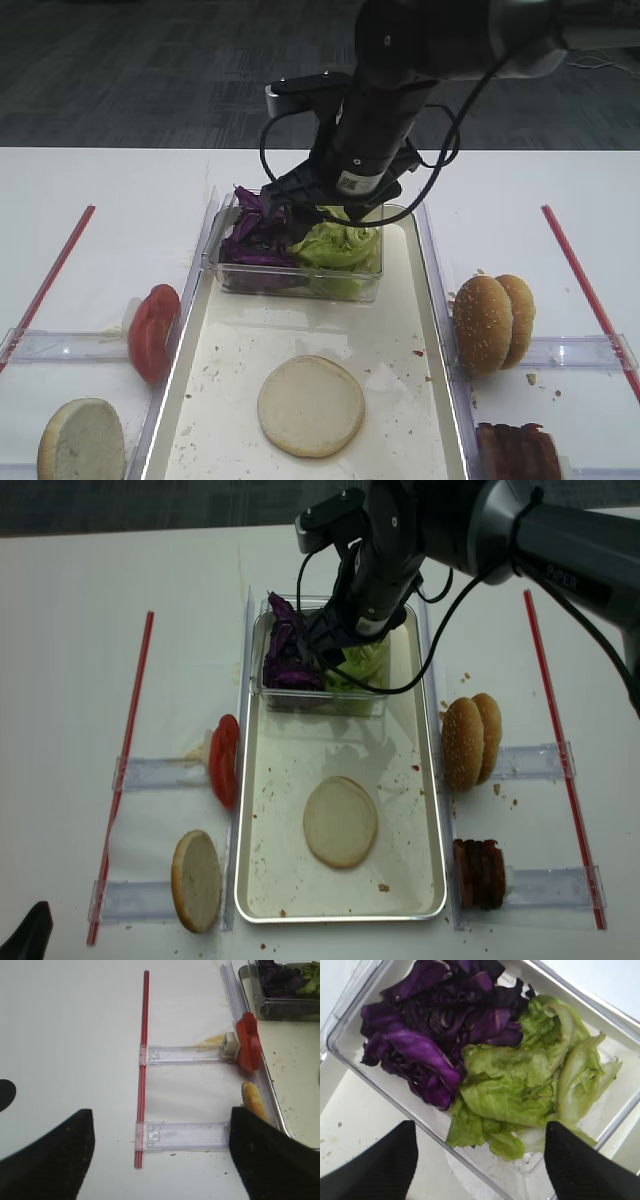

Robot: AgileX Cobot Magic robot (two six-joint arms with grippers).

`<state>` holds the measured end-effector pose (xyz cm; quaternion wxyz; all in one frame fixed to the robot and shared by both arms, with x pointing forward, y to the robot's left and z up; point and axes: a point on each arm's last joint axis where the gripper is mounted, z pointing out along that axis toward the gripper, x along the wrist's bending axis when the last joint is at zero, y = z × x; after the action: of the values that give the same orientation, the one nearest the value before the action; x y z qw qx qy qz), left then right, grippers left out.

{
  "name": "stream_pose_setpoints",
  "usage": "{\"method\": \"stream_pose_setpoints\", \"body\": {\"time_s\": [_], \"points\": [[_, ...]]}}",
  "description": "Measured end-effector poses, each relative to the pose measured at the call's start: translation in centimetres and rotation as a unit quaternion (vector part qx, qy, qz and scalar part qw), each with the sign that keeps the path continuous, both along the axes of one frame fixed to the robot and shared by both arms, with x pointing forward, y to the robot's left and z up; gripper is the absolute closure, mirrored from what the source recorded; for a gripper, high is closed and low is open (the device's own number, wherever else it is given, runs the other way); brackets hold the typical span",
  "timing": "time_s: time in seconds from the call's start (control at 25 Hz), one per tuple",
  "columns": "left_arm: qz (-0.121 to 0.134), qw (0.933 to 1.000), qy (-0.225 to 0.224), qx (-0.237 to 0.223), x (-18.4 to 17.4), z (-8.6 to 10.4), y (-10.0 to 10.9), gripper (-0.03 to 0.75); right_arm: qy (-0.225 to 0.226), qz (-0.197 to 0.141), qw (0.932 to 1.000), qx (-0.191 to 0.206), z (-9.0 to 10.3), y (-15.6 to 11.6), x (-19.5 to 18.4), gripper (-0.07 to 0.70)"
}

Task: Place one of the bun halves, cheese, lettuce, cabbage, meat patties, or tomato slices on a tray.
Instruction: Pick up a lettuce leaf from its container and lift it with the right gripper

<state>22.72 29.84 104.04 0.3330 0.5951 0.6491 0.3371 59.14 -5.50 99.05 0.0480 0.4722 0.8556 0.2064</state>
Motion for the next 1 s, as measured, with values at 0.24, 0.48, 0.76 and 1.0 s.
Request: {"method": "stream_pose_setpoints", "body": {"time_s": [0.24,0.48,0.76,1.0], "points": [[0.0,1.0,0.0,0.0,0.0,0.0,0.0,0.169,0.0,-0.002,1.0,-0.007,-2.5,0.4,0.8,0.072],[0.0,1.0,0.0,0.0,0.0,0.0,0.0,0.169,-0.007,0.0,0.9999,-0.016,-4.7,0.7,1.6,0.136],[0.0,1.0,0.0,0.0,0.0,0.0,0.0,0.169,-0.004,0.002,0.9997,-0.025,-6.1,0.8,1.9,0.284],[0.0,1.0,0.0,0.0,0.0,0.0,0.0,0.169,-0.007,0.002,0.9997,-0.024,-6.3,0.8,2.0,0.421]]}}
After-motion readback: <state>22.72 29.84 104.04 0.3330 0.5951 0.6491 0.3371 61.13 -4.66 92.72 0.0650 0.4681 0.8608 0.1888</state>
